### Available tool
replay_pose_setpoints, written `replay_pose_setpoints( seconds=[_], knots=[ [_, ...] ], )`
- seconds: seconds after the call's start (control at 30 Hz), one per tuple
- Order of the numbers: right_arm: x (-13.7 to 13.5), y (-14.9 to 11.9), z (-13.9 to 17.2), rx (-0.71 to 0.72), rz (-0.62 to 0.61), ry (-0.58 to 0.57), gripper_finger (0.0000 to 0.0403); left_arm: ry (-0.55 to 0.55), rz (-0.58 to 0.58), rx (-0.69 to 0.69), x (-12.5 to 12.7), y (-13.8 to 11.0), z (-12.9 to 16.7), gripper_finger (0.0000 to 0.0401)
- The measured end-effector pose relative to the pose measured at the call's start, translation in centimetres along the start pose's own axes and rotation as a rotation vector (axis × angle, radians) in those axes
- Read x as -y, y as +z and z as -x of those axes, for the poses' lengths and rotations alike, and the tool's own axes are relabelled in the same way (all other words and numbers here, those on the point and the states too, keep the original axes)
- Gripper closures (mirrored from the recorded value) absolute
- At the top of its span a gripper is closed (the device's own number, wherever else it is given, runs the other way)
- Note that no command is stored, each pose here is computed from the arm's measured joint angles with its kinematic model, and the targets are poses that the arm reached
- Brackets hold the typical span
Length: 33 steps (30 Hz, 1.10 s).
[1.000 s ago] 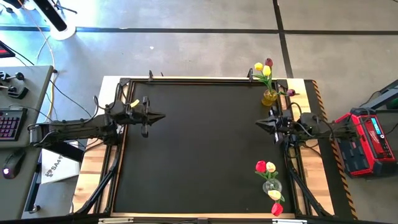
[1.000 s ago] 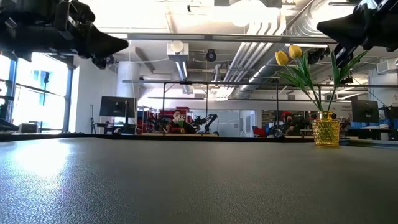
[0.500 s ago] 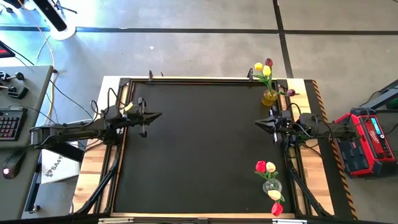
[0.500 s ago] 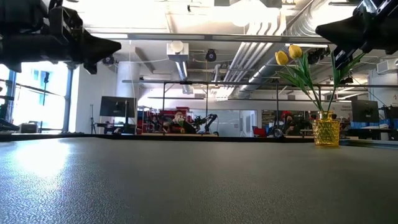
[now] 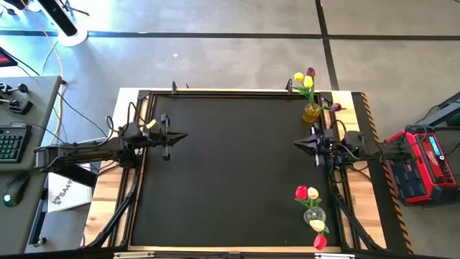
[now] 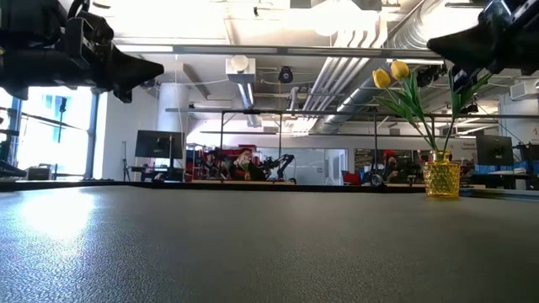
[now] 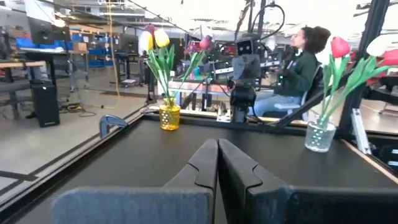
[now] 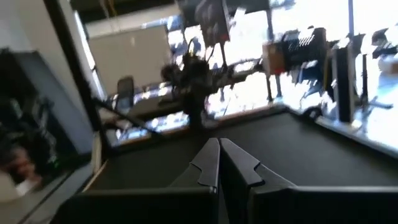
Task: Sort flowers into vase by color
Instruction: Return to Home Position
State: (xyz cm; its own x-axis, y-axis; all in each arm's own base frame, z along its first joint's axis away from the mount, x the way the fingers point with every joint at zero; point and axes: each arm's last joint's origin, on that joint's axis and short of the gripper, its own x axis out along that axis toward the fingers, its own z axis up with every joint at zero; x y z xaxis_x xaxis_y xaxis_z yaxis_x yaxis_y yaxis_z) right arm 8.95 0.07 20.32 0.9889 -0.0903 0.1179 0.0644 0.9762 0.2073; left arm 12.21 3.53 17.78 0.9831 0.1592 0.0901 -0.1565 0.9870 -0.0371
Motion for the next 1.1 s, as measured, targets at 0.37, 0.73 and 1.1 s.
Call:
replay_pose_setpoints(
  seconds=[0.37, 0.73, 1.1],
  knots=[
    [0.2, -2.5, -0.5, 0.011, -0.01, 0.018, 0.0403, -0.047, 0.05, -0.027, 0.7, -0.3, -0.1, 0.0401],
    [0.1, -2.2, -0.3, 0.04, 0.011, 0.042, 0.0403, -0.051, 0.053, 0.016, 0.8, 0.2, 0.3, 0.0401],
    [0.4, -2.6, -0.3, 0.01, 0.006, -0.046, 0.0403, 0.018, 0.024, -0.035, 0.6, -0.3, 0.4, 0.0401]
  ],
)
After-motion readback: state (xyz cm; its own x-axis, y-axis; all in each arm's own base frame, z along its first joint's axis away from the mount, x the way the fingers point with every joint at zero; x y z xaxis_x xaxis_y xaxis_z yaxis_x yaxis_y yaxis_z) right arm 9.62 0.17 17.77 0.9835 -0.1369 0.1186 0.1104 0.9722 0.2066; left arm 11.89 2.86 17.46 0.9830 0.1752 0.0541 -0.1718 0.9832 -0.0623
